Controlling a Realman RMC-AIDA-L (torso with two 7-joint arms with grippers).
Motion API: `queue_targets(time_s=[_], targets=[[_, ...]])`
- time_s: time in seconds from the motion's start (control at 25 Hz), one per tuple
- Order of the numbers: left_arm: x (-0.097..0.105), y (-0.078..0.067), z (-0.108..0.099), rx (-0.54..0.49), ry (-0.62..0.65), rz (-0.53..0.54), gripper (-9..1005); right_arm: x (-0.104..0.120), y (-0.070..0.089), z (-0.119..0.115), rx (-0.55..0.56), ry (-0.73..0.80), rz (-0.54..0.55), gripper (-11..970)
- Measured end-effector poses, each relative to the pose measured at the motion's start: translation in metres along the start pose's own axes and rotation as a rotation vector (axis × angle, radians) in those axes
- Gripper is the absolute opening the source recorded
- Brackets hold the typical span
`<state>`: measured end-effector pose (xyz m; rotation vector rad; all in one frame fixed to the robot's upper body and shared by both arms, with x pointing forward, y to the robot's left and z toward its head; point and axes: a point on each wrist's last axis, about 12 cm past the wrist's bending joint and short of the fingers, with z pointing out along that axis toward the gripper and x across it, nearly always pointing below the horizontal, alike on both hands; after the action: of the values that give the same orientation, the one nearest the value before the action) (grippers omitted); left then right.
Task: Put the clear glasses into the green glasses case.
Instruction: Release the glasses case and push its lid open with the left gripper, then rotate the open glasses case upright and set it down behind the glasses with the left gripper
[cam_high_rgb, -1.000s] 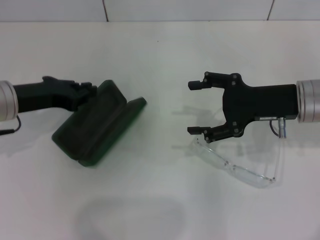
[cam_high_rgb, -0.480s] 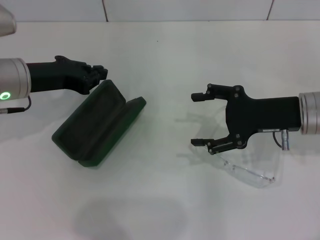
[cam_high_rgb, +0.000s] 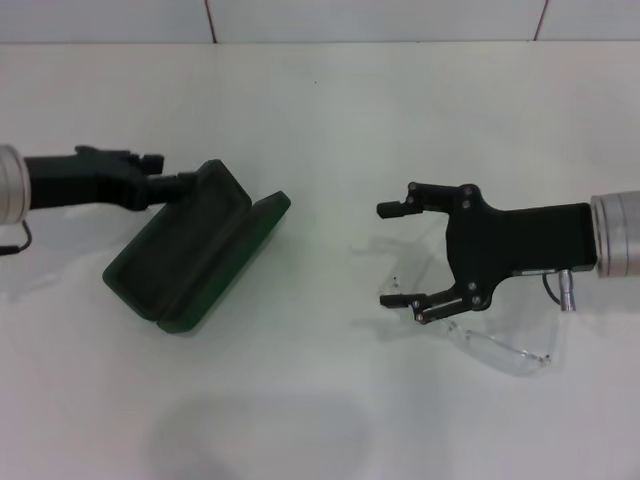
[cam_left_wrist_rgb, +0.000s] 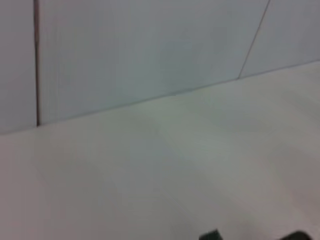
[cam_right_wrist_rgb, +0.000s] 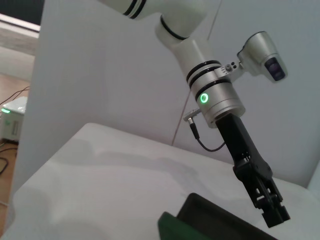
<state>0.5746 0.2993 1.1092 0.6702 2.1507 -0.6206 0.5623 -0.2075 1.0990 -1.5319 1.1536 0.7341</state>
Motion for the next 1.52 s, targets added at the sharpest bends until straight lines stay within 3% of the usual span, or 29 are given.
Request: queue_targets(time_s=[0.24, 0.36, 0.8, 1.04, 1.32, 1.52], targets=[[0.012, 0.001, -0.002, -0.012, 0.029, -0.031, 619, -0.001, 0.003, 0.005, -0.031, 0.011, -0.024, 885], [0.02, 0.003, -0.004, -0.016, 0.048, -0.062, 660, -0.001, 0.003, 0.006, -0.045, 0.018, -0.029, 885], [0.027, 0.007, -0.003, -0.011, 0.114, -0.073, 649, 0.0, 0.005, 0.01, -0.058, 0.031, -0.031, 885], [0.026, 0.006, -0.002, -0.009, 0.141, -0.059, 430, 0.001, 0.006, 0.011, -0.062, 0.035, -0.037, 885], [0.004, 0.004, 0.0, 0.015, 0.099, -0.011, 195, 0.002, 0.008, 0.008, -0.058, 0.038, -0.045, 885], [-0.028, 0.0, 0.008, 0.011, 0.048, 0.192, 151, 0.006, 0.013, 0.007, -0.052, 0.04, -0.062, 885]])
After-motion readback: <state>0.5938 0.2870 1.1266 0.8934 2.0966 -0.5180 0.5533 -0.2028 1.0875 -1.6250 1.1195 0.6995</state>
